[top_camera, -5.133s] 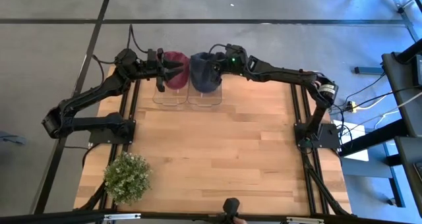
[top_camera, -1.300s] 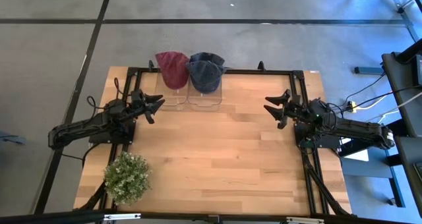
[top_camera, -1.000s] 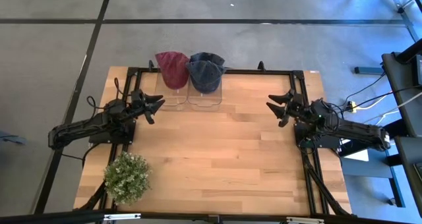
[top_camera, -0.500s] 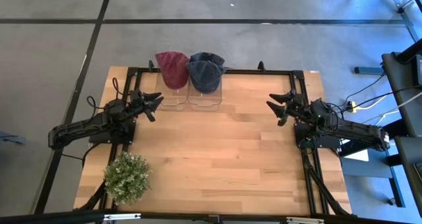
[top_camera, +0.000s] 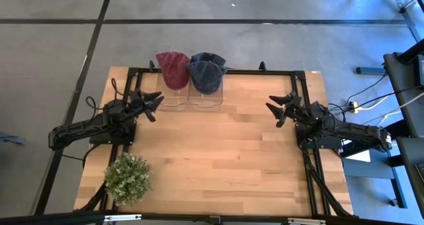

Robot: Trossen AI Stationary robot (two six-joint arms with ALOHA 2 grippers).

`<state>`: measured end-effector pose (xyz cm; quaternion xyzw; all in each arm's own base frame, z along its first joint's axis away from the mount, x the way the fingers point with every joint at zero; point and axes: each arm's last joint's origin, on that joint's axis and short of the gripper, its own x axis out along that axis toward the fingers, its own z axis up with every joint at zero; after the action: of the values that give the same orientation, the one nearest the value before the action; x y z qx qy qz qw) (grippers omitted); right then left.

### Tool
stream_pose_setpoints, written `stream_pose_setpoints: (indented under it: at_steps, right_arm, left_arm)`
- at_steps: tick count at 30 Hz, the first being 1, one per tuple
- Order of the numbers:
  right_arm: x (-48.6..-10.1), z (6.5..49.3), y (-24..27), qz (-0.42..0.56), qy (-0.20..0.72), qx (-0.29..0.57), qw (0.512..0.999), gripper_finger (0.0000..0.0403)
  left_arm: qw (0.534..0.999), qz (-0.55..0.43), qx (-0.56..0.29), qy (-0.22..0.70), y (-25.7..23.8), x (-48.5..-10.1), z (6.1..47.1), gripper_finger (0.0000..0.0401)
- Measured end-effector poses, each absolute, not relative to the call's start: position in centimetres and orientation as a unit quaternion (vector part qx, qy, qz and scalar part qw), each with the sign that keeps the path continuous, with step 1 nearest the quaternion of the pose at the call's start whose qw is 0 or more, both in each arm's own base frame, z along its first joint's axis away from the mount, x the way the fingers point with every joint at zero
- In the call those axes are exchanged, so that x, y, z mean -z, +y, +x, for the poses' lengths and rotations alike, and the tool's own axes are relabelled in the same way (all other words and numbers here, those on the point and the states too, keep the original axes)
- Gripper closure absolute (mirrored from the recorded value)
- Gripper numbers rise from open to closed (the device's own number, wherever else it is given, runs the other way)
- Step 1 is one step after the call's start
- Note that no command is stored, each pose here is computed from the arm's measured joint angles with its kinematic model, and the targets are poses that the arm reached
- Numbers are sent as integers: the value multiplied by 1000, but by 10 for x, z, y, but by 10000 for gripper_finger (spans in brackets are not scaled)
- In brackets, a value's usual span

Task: Pick & Place hat
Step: Return to Home Position

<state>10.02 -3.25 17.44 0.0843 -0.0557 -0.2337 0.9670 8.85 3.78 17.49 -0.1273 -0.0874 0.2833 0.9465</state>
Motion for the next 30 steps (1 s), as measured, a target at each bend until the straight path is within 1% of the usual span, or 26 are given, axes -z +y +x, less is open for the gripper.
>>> stream_pose_setpoints:
  at_steps: [3,10,16,20,24,30]
  right_arm:
    - [-173,100,-33,81,-46,234,968,192]
    - [-176,98,-32,60,-60,233,969,192]
    - [-173,91,-31,74,-52,245,965,192]
    - [-172,91,-30,71,-42,237,968,192]
    - [-171,92,-30,61,-37,223,972,192]
    - [-170,93,-28,30,-20,200,979,192]
  left_arm:
    - [947,-116,-283,-97,38,-178,88,265]
    - [949,-81,-288,-96,38,-180,88,265]
    - [958,-81,-259,-89,36,-179,89,265]
    - [964,-83,-242,-71,35,-176,90,265]
    - [963,-104,-244,-49,35,-171,90,265]
    - [964,-95,-244,-44,35,-170,90,265]
